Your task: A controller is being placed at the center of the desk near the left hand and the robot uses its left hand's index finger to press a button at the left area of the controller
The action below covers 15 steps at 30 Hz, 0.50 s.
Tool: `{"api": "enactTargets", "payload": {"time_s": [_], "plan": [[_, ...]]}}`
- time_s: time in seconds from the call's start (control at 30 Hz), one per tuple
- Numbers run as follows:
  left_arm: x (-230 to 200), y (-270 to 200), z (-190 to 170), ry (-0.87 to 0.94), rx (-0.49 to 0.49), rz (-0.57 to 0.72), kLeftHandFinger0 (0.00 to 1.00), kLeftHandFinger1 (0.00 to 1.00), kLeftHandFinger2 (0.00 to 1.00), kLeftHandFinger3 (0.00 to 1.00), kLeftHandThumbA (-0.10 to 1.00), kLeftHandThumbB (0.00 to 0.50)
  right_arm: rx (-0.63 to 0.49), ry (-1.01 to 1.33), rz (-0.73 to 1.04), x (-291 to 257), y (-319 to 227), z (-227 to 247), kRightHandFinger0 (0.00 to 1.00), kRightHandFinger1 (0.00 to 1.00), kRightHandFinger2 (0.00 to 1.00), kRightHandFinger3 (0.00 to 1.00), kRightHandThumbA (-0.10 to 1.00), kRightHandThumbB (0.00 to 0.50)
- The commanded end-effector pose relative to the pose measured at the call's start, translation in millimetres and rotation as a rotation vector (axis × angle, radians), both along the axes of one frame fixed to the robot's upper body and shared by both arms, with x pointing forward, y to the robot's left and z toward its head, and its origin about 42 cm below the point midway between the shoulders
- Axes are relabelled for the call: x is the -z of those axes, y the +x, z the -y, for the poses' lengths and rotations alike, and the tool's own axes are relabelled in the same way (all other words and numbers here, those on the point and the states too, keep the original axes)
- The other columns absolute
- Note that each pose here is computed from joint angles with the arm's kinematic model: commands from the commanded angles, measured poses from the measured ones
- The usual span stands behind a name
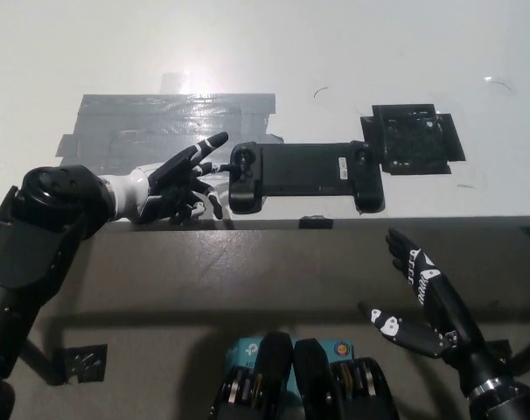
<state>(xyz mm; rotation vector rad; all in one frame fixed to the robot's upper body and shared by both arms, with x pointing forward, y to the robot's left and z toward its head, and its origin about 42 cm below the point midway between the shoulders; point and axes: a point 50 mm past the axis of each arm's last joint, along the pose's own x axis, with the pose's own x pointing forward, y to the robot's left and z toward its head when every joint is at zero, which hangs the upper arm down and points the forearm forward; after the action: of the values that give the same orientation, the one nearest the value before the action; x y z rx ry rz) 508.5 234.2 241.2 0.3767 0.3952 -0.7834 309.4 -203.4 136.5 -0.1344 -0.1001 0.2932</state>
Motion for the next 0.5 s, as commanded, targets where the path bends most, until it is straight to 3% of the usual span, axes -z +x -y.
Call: {"api": "enactTargets", "payload": {"time_s": [0.0, 0.07, 0.17, 0.27, 0.47], "plan": [[38.8, -11.6, 7.9, 0.066, 0.015, -0.104, 0.00, 0.00, 0.25, 1.00, 1.00, 0.440, -0.025, 0.000, 0.053, -12.4, 2.4, -0.3, 1.00, 1.00, 1.00, 1.00, 0.74, 0.262], [46.4, -14.5, 9.3, 0.081, 0.022, -0.121, 0.00, 0.01, 0.27, 1.00, 1.00, 0.443, -0.023, 0.004, 0.055, -12.5, 2.5, 0.1, 1.00, 1.00, 1.00, 1.00, 0.74, 0.259], [59.5, -19.0, 9.5, 0.080, 0.026, -0.159, 0.02, 0.11, 0.39, 1.00, 1.00, 0.455, -0.025, -0.002, 0.056, -12.1, 1.7, 0.6, 1.00, 1.00, 1.00, 1.00, 0.74, 0.258], [66.6, -21.5, 9.9, 0.128, 0.025, -0.153, 0.11, 0.22, 0.49, 1.00, 1.00, 0.490, -0.024, -0.003, 0.057, -12.5, 1.8, 0.3, 1.00, 1.00, 1.00, 1.00, 0.74, 0.258], [70.9, -21.5, 9.1, 0.157, 0.033, -0.146, 0.07, 0.20, 0.47, 1.00, 1.00, 0.500, -0.025, -0.003, 0.051, -12.9, 3.6, -0.5, 1.00, 1.00, 1.00, 1.00, 0.73, 0.252]]}}
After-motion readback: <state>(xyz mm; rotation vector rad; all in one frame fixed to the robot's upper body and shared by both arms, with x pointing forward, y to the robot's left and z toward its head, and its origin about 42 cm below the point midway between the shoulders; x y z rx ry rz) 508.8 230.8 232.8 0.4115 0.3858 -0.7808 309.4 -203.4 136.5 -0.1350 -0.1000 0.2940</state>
